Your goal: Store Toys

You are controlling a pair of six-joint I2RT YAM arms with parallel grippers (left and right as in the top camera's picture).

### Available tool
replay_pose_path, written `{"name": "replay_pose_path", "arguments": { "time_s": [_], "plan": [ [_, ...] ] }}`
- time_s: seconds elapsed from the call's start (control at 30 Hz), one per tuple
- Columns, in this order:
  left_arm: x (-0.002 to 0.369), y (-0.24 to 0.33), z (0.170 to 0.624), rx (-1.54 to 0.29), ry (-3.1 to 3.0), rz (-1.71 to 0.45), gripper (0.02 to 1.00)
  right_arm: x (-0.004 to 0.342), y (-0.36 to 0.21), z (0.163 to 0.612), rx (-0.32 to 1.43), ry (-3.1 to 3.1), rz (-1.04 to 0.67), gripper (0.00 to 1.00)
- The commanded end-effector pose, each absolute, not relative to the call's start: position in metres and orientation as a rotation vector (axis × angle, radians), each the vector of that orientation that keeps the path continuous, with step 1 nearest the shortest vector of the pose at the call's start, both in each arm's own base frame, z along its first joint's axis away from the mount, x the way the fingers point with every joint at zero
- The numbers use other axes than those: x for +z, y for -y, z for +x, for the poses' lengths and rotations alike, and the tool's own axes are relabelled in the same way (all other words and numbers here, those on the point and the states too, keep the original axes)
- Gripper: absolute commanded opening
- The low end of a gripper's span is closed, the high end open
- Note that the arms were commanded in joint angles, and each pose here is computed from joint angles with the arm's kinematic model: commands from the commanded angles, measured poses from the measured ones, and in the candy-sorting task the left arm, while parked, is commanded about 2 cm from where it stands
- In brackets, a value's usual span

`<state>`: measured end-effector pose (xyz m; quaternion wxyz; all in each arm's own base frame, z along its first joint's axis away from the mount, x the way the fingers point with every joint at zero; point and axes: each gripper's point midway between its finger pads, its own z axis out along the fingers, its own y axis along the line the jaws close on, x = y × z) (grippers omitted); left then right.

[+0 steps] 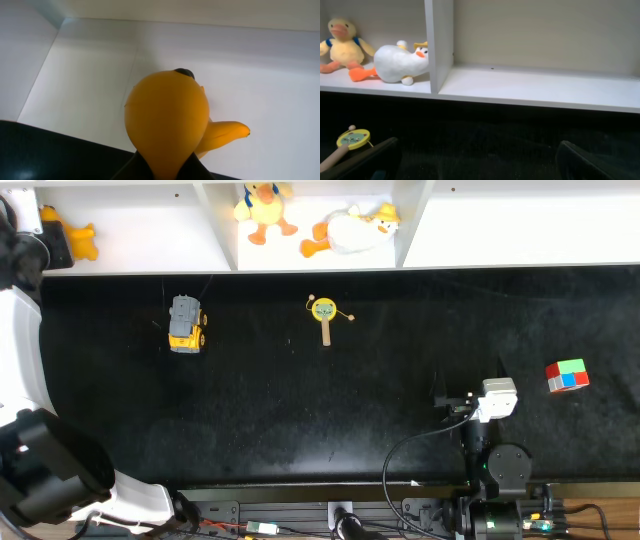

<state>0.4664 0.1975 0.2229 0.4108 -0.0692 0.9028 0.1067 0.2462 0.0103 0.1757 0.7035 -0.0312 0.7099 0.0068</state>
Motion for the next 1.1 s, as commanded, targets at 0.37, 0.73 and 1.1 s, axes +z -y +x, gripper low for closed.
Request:
{"name": "replay_pose_path", "arguments": {
  "time_s": [0.37,0.73,1.1],
  "plan": [
    [0.225,-0.203,0.478,0.281,-2.247,-0.178,0.045,0.172,-0.010,0.247,0.016,-1.581,-0.064,0.993],
    [0.223,-0.196,0.493,0.248,-2.213,-0.151,0.071,0.172,-0.010,0.247,0.016,-1.582,-0.064,0.996],
    [0.209,-0.195,0.496,0.226,-2.237,-0.170,0.080,0.172,-0.010,0.247,0.016,-1.581,-0.064,0.993]
  ]
}}
